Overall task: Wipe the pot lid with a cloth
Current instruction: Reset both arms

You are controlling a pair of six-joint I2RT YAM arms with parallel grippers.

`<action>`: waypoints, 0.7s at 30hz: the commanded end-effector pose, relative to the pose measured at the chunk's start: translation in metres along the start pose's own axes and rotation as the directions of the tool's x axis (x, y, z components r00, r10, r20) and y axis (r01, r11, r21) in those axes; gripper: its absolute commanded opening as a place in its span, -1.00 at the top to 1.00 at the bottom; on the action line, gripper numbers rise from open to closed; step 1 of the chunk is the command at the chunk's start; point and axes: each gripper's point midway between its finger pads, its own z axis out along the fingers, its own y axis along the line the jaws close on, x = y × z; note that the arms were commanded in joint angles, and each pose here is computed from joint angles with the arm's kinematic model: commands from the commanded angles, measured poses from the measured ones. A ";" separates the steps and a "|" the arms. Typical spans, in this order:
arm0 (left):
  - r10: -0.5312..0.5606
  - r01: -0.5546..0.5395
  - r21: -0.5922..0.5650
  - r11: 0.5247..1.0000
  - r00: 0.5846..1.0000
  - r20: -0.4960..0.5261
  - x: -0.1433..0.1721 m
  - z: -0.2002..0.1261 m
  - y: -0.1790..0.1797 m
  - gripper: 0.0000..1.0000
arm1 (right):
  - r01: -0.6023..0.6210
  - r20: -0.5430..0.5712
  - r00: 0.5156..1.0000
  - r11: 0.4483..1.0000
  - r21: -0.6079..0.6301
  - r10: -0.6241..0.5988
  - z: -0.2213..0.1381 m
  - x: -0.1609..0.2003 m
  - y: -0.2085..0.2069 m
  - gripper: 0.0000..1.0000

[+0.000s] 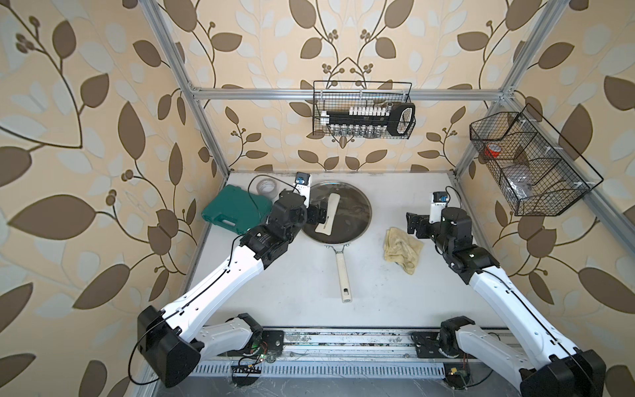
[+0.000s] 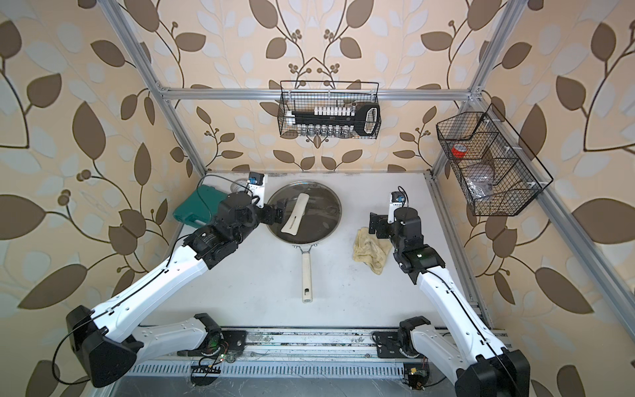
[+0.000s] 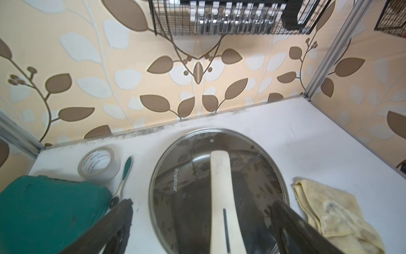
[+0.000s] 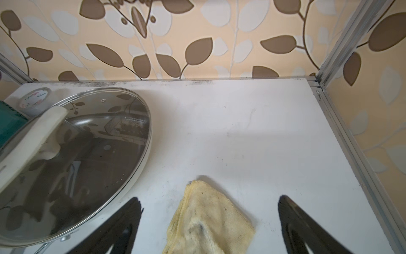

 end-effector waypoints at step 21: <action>-0.085 0.076 -0.213 0.974 0.996 -0.037 0.158 0.037 0.162 -0.98 | 0.041 0.109 0.992 0.985 0.170 -0.060 0.084 0.084 -0.060 -0.92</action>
